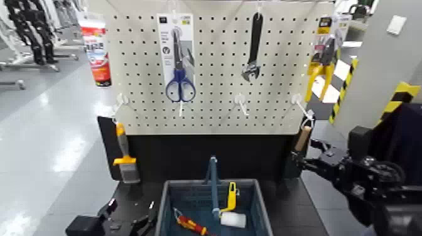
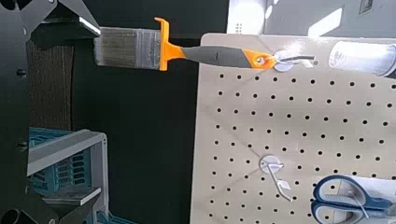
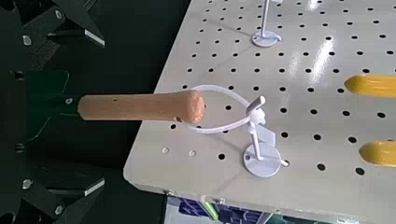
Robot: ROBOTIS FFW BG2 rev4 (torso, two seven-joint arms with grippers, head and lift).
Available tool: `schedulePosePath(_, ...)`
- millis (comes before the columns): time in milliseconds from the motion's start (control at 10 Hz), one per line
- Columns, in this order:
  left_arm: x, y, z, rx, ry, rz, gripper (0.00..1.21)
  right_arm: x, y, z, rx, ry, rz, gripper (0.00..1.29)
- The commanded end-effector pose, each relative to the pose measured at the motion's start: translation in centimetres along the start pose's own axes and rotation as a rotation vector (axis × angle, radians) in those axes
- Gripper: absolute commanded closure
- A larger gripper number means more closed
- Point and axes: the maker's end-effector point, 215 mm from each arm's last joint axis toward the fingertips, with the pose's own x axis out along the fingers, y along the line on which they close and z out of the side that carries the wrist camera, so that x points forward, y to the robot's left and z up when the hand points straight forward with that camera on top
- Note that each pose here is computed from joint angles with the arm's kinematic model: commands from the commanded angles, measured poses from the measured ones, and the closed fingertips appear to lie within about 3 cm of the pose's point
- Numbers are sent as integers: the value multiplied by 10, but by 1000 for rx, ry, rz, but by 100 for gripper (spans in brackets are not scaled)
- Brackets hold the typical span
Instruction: Put the tool with the wooden handle into the crate.
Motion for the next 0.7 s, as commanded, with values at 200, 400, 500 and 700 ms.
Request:
schedulePosePath(200, 0, 0, 0, -3, -2, -3, 12, 8, 6, 6, -17, 6, 16, 94)
schedulePosePath(400, 0, 1, -1, -2, -2, -2, 12, 10, 8, 5, -22, 14, 10, 120)
schedulePosePath(500, -1, 0, -2, -4, 1, -5, 12, 8, 6, 4, -21, 14, 1, 120)
schedulePosePath(700, -1, 1, -2, -5, -1, -3, 13, 6, 7, 1, -16, 16, -7, 124)
